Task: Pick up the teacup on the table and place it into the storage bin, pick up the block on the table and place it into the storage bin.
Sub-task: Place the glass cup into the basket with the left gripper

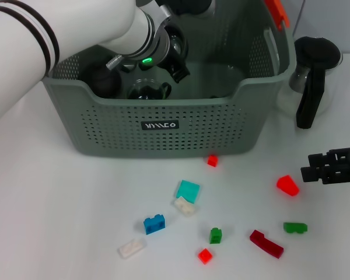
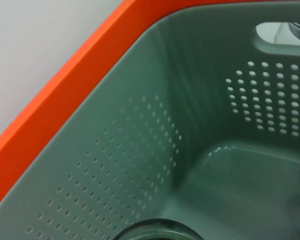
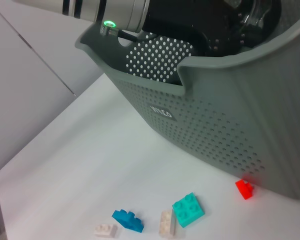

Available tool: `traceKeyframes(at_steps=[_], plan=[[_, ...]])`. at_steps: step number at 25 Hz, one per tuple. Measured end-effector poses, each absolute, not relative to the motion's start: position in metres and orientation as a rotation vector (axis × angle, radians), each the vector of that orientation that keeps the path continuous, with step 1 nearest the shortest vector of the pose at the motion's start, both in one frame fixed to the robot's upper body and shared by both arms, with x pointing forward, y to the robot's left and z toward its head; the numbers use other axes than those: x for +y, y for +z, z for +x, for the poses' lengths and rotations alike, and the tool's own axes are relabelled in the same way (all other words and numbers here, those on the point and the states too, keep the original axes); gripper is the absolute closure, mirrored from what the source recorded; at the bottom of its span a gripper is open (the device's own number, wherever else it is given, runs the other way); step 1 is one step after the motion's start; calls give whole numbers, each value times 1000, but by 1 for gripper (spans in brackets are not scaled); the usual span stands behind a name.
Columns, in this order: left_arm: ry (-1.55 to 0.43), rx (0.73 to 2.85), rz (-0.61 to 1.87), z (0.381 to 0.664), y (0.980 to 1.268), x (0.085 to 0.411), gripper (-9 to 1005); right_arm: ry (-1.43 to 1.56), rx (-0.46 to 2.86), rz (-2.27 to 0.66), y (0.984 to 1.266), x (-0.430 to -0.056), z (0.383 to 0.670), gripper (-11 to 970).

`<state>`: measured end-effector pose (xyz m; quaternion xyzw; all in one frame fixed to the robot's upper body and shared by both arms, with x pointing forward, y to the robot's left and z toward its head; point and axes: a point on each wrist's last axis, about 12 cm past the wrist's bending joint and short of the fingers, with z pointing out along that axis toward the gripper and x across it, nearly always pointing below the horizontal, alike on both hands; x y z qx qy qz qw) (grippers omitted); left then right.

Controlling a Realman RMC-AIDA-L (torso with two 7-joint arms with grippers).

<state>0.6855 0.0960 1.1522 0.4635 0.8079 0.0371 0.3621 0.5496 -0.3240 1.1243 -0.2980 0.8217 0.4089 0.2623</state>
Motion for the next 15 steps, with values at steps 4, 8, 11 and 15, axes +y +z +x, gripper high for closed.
traceKeyframes(at_steps=[4, 8, 11, 15], plan=[[89, 2086, 1186, 685, 1153, 95, 907, 1106, 2224, -808, 1124, -324, 550, 276], [91, 2084, 1188, 685, 1154, 95, 863, 1106, 2227, -813, 1124, -323, 550, 276], [89, 2080, 1180, 686, 1156, 95, 830, 1106, 2227, -813, 1124, -323, 549, 276], [71, 2073, 1121, 689, 1167, 97, 695, 1105, 2226, -816, 1123, -324, 548, 276]])
